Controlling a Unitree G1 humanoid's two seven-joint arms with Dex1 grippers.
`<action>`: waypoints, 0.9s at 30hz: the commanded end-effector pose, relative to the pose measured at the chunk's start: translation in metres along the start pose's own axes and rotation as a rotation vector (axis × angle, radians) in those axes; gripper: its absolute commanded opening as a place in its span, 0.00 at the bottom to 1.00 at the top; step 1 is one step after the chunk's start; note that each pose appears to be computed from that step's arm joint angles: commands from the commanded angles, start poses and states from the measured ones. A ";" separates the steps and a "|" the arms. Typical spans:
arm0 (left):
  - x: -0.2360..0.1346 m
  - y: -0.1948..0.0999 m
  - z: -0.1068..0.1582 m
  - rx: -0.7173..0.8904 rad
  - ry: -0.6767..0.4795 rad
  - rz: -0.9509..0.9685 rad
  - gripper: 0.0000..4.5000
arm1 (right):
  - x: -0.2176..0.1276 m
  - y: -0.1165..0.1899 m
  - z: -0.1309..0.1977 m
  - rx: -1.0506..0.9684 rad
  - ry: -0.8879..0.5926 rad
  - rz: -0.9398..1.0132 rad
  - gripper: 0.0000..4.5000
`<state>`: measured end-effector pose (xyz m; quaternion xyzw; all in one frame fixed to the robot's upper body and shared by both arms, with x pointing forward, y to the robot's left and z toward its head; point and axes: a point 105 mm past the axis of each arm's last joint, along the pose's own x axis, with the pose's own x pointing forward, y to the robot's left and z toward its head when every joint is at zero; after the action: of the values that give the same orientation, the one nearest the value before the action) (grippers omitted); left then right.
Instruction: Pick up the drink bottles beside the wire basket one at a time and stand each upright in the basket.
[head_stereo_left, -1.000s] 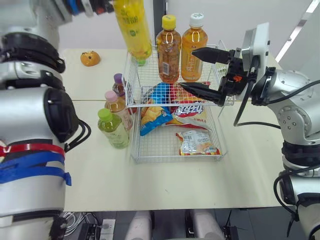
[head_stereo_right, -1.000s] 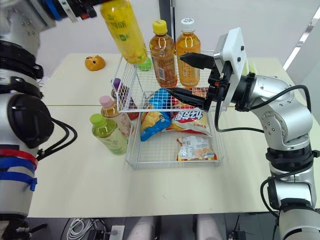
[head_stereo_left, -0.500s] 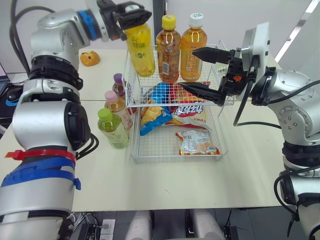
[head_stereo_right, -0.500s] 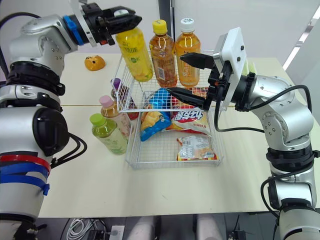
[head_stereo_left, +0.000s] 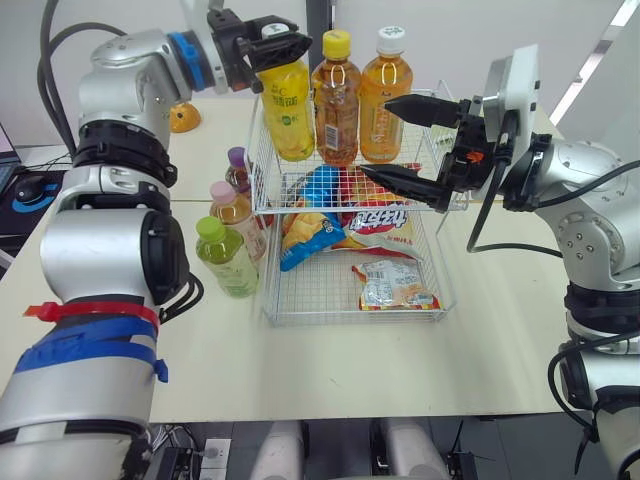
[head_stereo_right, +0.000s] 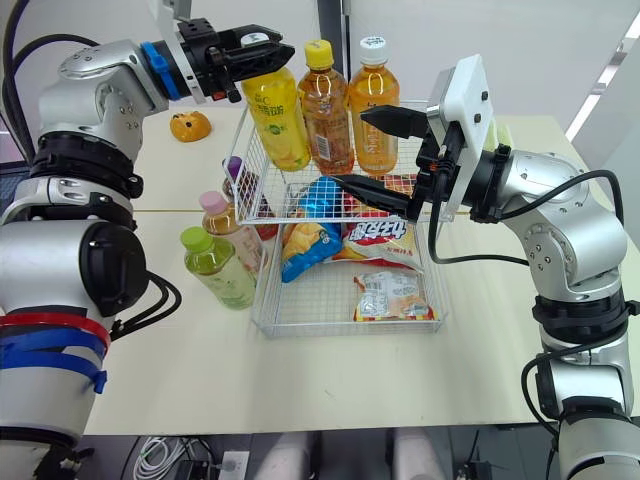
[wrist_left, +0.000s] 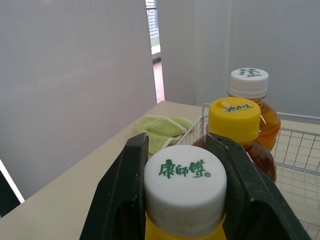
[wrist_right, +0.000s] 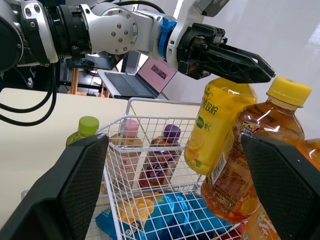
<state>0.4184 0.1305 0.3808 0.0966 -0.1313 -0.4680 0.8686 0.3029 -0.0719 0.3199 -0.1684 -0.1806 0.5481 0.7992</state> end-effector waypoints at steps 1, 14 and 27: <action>0.003 -0.004 0.025 0.061 -0.069 -0.013 0.31 | -0.004 0.000 0.013 -0.048 -0.023 -0.010 1.00; 0.001 -0.007 0.024 0.077 -0.047 -0.040 0.87 | -0.004 0.001 0.012 -0.044 -0.024 -0.010 1.00; -0.032 0.002 0.052 0.093 -0.076 -0.001 0.99 | -0.001 0.000 0.012 -0.042 -0.030 0.008 1.00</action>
<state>0.3998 0.1442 0.4025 0.1222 -0.1458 -0.4744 0.8595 0.3030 -0.0719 0.3191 -0.1679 -0.1791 0.5493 0.7987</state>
